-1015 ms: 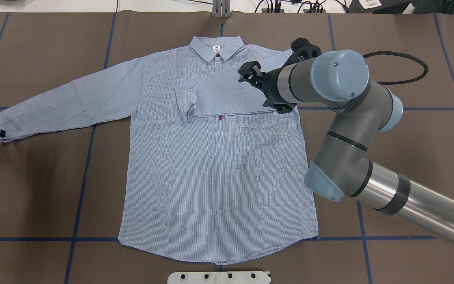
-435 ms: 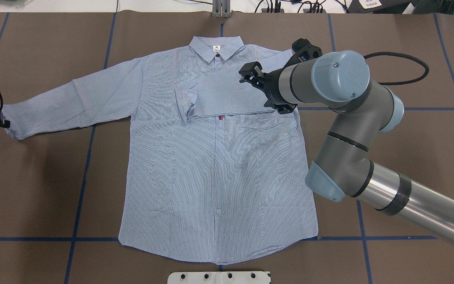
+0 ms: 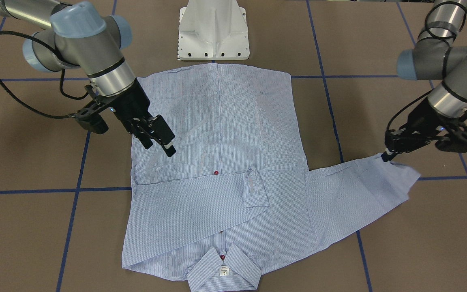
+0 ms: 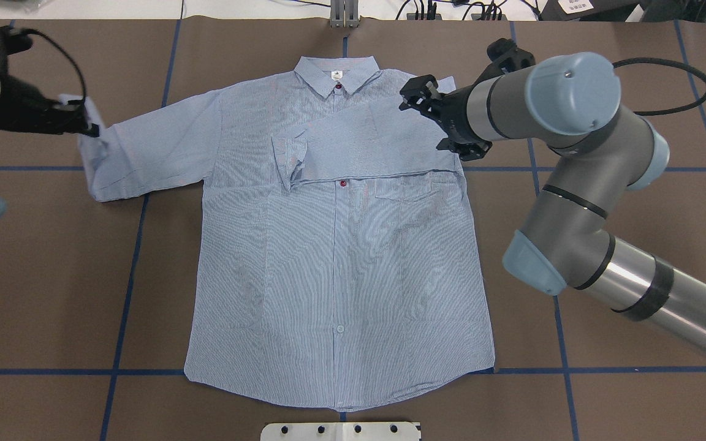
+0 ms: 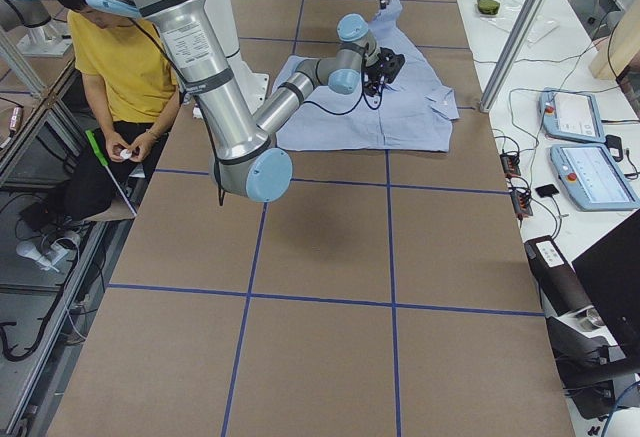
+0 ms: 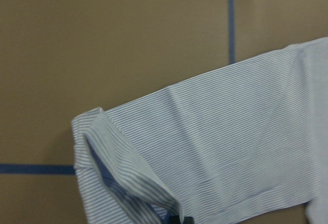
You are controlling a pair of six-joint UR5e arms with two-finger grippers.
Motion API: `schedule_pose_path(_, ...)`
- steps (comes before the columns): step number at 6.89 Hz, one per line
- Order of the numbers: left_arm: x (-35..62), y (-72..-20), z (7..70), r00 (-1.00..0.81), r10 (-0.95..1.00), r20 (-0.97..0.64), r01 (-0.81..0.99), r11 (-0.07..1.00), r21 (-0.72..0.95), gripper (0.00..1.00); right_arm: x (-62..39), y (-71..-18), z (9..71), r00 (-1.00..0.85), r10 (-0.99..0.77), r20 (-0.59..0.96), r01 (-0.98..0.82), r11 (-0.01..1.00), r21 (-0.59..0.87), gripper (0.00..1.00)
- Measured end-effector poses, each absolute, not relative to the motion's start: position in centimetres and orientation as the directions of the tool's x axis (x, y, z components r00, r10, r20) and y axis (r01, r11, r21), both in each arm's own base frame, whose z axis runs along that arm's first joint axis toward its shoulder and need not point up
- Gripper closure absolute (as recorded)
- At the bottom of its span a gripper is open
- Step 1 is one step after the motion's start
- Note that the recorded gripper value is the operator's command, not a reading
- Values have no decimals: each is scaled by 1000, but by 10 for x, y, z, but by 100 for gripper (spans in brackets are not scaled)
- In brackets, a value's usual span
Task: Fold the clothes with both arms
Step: 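Fold the other sleeve across the shirt front with the left gripper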
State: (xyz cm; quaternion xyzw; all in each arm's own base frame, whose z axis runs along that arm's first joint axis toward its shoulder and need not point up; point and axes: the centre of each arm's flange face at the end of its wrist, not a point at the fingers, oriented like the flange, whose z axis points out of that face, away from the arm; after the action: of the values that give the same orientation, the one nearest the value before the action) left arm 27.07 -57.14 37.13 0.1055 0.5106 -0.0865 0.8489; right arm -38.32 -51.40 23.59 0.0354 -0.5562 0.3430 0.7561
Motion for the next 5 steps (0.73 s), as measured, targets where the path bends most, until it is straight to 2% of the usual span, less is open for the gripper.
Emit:
schedule_pose_path(3, 442, -571, 175, 387, -186, -903, 294, 953, -71, 100, -250, -542, 321, 275, 425, 863, -484, 837, -258, 1)
schedule_pose_path(5, 525, -553, 103, 325, -244, -914, 323, 937, -135, 100, -200, -545, 363, 335, 382, 861, -453, 867, -209, 1)
